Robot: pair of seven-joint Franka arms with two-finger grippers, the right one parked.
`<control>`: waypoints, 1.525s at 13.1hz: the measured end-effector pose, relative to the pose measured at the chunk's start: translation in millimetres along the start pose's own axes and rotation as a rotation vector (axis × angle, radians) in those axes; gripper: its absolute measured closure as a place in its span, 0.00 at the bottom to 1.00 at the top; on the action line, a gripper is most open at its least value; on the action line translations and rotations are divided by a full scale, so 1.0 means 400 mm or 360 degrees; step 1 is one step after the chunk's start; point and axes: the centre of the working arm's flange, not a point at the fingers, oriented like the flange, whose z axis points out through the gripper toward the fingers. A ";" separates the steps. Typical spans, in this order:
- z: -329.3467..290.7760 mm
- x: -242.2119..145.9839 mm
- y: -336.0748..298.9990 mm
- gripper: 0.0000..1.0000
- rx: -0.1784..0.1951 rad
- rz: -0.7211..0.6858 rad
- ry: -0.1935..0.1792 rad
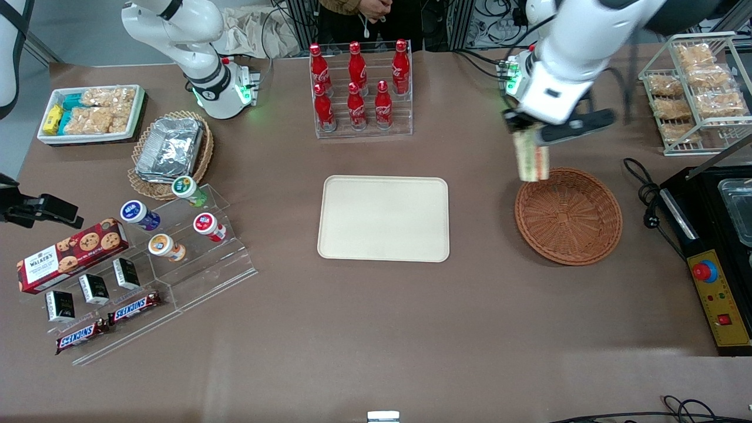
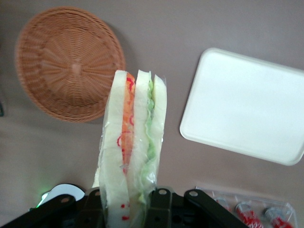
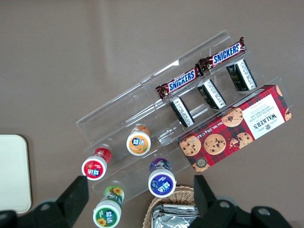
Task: Place sandwich from basket to tray
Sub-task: 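Carry the sandwich over the cream tray with the left gripper, then lower the sandwich onto the tray and open the left gripper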
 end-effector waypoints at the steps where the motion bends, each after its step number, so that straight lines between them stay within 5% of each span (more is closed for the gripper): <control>1: 0.037 0.005 0.044 0.76 -0.0019 0.0064 0.0006; 7: 0.418 0.003 0.231 0.76 -0.0231 0.0246 0.0136; 13: 0.679 -0.024 0.324 0.76 -0.0105 0.0356 0.0189; 17: 0.821 -0.028 0.342 0.76 -0.0086 0.0389 0.0133; 20: 0.857 -0.030 0.349 0.76 -0.0059 0.0375 0.0181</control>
